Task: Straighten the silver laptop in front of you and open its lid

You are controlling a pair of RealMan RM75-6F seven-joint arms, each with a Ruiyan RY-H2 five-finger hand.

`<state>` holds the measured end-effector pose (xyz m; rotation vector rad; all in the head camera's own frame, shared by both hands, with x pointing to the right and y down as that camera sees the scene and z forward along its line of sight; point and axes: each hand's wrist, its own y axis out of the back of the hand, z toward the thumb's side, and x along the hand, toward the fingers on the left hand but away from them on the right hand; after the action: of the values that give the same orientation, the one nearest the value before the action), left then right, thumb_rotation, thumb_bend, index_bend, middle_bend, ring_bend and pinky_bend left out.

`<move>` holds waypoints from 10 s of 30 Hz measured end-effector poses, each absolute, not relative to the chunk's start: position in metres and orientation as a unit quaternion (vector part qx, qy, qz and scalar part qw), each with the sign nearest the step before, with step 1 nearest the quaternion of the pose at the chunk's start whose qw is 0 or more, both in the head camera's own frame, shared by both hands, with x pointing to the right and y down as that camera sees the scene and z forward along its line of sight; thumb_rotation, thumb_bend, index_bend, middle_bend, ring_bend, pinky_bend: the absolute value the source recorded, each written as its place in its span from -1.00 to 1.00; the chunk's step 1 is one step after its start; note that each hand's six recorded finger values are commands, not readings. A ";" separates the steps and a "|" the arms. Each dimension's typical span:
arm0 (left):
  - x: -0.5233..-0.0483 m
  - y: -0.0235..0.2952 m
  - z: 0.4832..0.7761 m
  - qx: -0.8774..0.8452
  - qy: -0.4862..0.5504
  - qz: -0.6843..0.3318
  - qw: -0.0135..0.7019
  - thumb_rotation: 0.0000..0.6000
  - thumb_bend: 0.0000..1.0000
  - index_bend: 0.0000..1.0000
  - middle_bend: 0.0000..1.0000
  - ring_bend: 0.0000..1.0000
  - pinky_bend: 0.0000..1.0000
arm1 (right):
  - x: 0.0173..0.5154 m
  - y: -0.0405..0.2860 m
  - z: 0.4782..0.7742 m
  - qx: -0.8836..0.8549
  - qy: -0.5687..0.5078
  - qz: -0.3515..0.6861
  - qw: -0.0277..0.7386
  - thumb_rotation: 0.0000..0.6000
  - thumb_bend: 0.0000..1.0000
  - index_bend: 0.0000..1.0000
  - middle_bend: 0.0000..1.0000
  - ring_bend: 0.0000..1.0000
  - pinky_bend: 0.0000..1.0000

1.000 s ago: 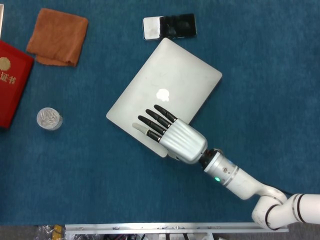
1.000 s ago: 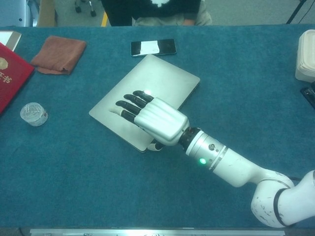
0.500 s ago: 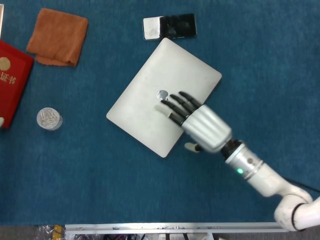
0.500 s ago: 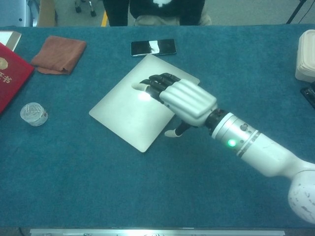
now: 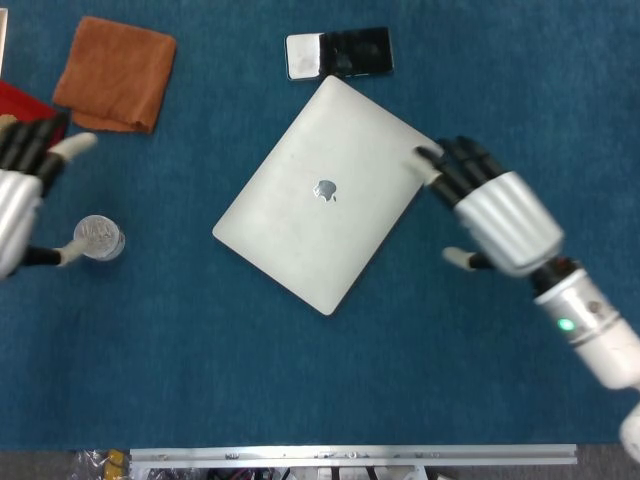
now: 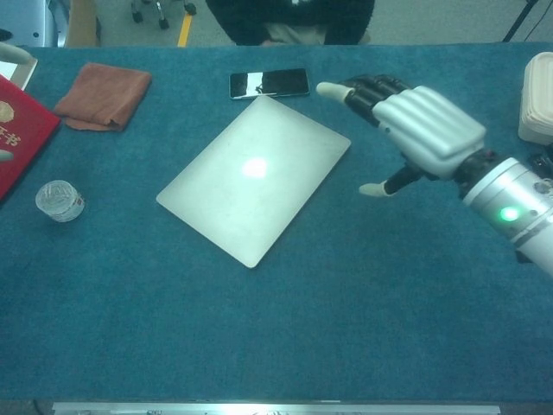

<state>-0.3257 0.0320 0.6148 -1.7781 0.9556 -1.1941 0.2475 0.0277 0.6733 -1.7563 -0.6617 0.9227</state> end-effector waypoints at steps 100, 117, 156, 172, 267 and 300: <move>-0.143 -0.033 0.798 -0.751 0.240 -0.509 0.346 -1.00 -0.72 -0.53 -1.00 -1.00 -1.00 | 0.364 0.013 0.621 -0.662 -0.422 0.413 0.461 1.00 -0.83 -1.00 -0.81 -1.00 -0.83; -0.136 -0.013 0.764 -0.760 0.226 -0.472 0.386 -1.00 -0.72 -0.54 -1.00 -1.00 -1.00 | 0.355 0.019 0.618 -0.673 -0.414 0.402 0.462 1.00 -0.83 -1.00 -0.82 -1.00 -0.83; -0.291 -0.008 0.638 -0.684 0.387 -0.483 0.385 1.00 -0.72 -0.83 -1.00 -1.00 -1.00 | 0.224 0.095 0.699 -0.760 -0.148 0.311 0.551 1.00 -0.83 -1.00 -0.83 -1.00 -0.83; -0.307 0.001 0.628 -0.682 0.405 -0.474 0.384 1.00 -0.72 -0.83 -1.00 -1.00 -1.00 | 0.207 0.119 0.729 -0.763 -0.109 0.308 0.558 1.00 -0.83 -1.00 -0.83 -1.00 -0.83; -0.319 -0.001 0.621 -0.687 0.395 -0.480 0.377 0.99 -0.72 -0.80 -1.00 -1.00 -1.00 | 0.152 0.014 0.723 -0.785 -0.252 0.369 0.430 1.00 -0.69 -1.00 -0.83 -1.00 -0.83; -0.362 -0.001 0.610 -0.662 0.440 -0.491 0.358 0.54 -0.72 -0.80 -1.00 -1.00 -1.00 | 0.074 -0.079 0.767 -0.775 -0.202 0.431 0.416 1.00 0.91 -1.00 -0.54 -1.00 -0.83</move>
<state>-0.3616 -0.0009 0.6101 -1.7074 1.1360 -1.2660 0.0739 -0.0795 0.7670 -1.9462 -0.5060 1.0812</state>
